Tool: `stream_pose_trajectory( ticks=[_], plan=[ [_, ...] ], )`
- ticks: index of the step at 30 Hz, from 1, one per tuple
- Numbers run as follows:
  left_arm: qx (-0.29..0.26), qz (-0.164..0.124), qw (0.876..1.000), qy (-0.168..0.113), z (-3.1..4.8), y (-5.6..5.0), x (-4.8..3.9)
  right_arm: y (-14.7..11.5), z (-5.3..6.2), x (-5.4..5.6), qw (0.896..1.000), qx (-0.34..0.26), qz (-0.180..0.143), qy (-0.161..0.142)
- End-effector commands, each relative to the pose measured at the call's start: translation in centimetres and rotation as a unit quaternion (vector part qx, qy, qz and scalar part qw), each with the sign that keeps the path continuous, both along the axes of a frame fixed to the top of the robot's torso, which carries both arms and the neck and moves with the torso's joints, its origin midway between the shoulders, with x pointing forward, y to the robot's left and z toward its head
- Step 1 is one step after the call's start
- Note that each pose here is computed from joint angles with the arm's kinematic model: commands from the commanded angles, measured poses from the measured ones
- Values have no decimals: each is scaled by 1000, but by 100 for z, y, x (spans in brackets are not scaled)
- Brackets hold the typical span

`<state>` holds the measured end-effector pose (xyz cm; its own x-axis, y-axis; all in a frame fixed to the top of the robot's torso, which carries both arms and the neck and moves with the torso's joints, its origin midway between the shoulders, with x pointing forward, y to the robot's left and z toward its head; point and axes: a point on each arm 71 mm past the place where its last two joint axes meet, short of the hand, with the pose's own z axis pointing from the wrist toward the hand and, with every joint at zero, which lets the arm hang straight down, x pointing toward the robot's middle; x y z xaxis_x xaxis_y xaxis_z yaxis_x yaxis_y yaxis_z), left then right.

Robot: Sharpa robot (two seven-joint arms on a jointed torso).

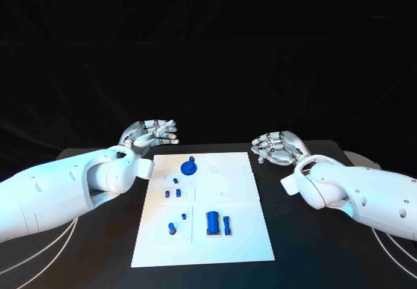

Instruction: Assemble the parts on the task board

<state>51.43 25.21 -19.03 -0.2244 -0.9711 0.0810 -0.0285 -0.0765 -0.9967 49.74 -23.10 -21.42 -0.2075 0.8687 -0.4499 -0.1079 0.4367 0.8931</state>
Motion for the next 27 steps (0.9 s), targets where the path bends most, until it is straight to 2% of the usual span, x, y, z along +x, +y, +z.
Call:
stream_pose_trajectory(
  ticks=[1,5,12,13,17,20,27],
  plan=[
    [-28,32,999,-12,-20,33,68,-2,0,124,995,102,9,5],
    [-40,54,998,-8,-119,31,163,13,-49,311,993,122,3,5],
    [-44,75,996,-7,-234,12,236,44,-144,473,991,136,1,12],
    [-25,55,998,5,-240,-5,224,16,-134,463,995,94,-23,7],
    [-22,57,998,6,-252,-35,194,37,-140,428,994,102,-26,7],
    [-17,61,998,6,-271,-87,141,72,-149,368,993,115,-32,8],
    [6,80,997,2,-332,-319,-127,222,-158,69,983,173,-63,14]
  ],
)
